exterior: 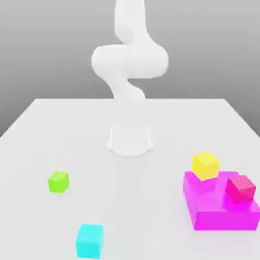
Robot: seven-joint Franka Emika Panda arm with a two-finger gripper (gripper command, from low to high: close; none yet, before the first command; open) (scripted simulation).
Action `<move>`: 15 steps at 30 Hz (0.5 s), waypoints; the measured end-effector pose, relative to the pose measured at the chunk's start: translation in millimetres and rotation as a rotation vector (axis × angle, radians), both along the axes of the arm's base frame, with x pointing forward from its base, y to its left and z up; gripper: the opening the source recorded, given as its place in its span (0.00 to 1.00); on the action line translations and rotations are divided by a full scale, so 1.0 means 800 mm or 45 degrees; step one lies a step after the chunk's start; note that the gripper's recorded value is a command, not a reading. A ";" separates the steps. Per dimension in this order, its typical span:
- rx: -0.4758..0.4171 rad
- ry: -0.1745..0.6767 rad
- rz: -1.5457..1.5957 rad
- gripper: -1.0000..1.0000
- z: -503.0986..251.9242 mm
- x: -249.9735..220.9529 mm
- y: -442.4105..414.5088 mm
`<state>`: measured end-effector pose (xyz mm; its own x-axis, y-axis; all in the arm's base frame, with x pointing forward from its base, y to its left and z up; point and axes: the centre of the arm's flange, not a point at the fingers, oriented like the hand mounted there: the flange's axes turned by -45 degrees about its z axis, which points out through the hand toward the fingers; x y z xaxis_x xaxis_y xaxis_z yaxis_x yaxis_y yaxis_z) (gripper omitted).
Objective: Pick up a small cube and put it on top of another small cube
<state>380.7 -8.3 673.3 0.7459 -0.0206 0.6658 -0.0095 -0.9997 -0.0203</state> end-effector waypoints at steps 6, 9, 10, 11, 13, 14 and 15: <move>0.027 0.221 -0.005 0.50 -0.129 0.083 -0.025; 0.037 0.328 -0.012 0.50 -0.198 0.111 -0.037; 0.039 0.363 -0.015 0.50 -0.222 0.118 -0.041; 0.041 0.399 -0.019 0.50 -0.245 0.125 -0.045; 0.045 0.470 -0.026 0.50 -0.293 0.134 -0.053; 0.046 0.505 -0.030 0.50 -0.318 0.137 -0.057; 0.046 0.541 -0.035 0.50 -0.342 0.140 -0.061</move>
